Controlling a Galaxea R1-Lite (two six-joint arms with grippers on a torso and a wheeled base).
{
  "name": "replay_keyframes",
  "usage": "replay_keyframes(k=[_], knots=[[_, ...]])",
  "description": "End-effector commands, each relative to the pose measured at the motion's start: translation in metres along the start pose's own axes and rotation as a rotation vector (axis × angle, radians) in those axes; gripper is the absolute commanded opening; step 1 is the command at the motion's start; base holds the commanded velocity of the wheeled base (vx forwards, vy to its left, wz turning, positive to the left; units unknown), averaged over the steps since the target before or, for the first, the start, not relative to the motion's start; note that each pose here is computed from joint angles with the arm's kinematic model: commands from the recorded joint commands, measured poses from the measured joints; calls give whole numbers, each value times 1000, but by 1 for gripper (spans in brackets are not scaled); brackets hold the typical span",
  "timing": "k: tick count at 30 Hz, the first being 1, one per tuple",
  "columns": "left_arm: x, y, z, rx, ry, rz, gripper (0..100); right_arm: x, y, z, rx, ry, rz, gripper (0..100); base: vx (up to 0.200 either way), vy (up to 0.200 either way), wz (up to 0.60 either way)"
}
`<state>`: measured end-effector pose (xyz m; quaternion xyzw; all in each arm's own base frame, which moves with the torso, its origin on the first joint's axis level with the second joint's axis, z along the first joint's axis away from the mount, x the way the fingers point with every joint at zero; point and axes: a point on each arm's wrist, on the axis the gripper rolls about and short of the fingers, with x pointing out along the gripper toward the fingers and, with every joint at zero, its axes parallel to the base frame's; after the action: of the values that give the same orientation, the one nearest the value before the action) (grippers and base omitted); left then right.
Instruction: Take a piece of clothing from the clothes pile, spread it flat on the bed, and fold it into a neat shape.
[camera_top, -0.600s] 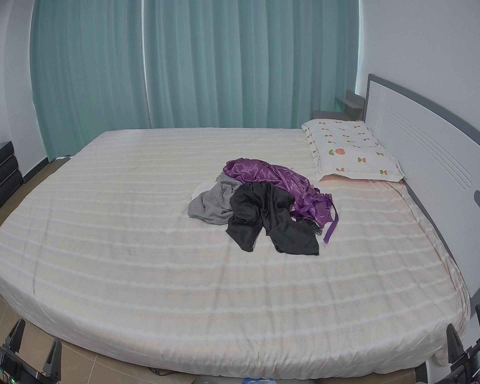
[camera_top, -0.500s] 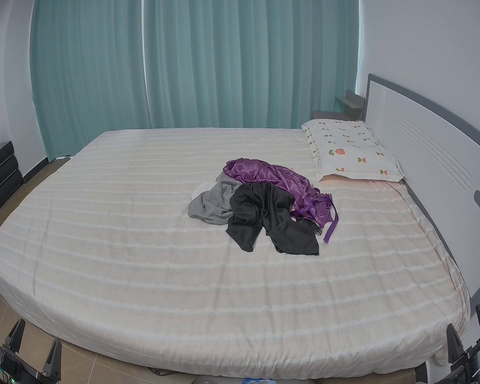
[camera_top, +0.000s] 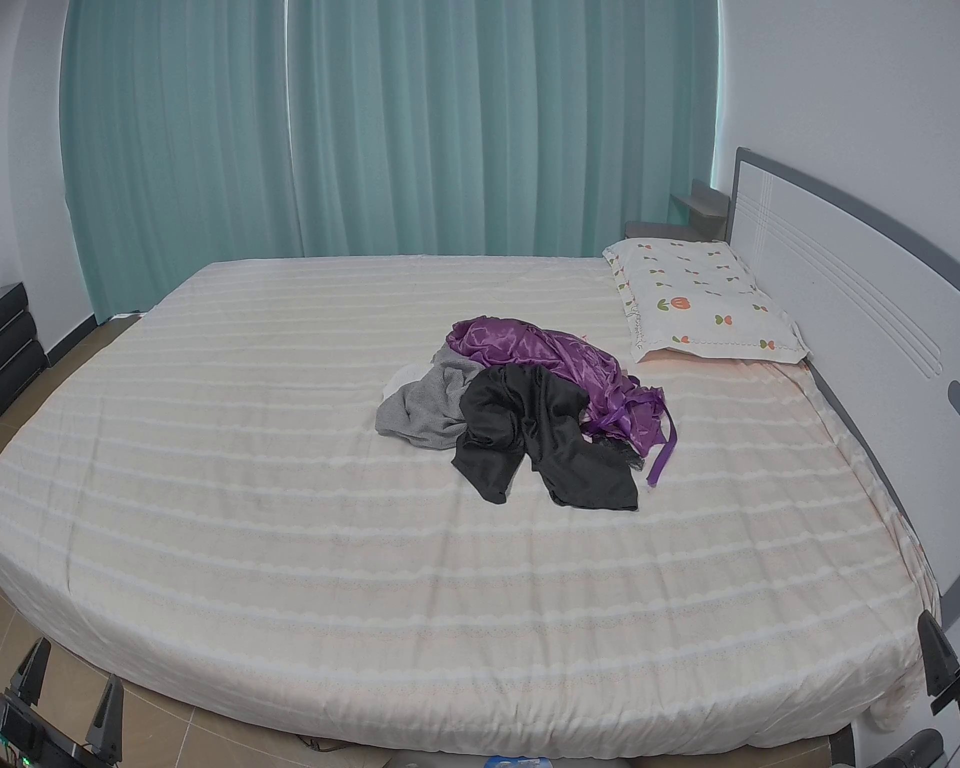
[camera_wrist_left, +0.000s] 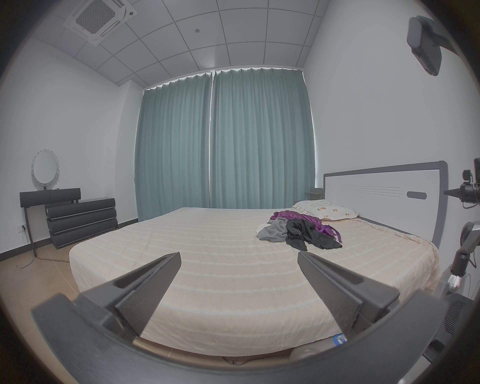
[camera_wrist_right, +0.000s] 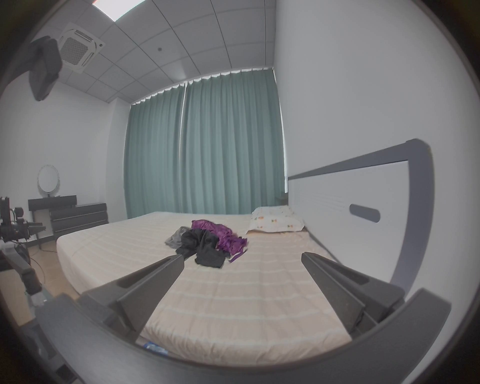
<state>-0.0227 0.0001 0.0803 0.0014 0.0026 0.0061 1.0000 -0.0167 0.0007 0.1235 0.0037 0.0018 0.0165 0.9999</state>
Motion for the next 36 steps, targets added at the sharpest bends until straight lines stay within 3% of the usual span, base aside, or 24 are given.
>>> replay_keyframes(k=[1, 8, 18, 21, 23, 29, 36], knots=[[0, 0, -5, -1, -1, -1, 100, 55, 1, 16, 73, 302, 88, 100, 0, 0, 0], [0, 0, -5, -1, -1, -1, 100, 109, 2, 16, 119, 515, 113, 100, 0, 0, 0], [0, 0, -5, -3, -1, -1, 100, 217, 24, -14, 244, 700, 168, 100, 0, 0, 0], [0, 0, -5, -4, -1, -1, 100, 246, 28, -26, 267, 703, 160, 100, 0, 0, 0], [0, 0, -5, -4, -1, -1, 100, 289, 35, -45, 321, 690, 133, 100, 0, 0, 0], [0, 0, -5, -3, -2, -1, 100, 373, 55, -84, 419, 617, -12, 100, 0, 0, 0], [0, 0, -5, -4, -2, 0, 100, 431, 69, -106, 443, 592, -24, 100, 0, 0, 0]])
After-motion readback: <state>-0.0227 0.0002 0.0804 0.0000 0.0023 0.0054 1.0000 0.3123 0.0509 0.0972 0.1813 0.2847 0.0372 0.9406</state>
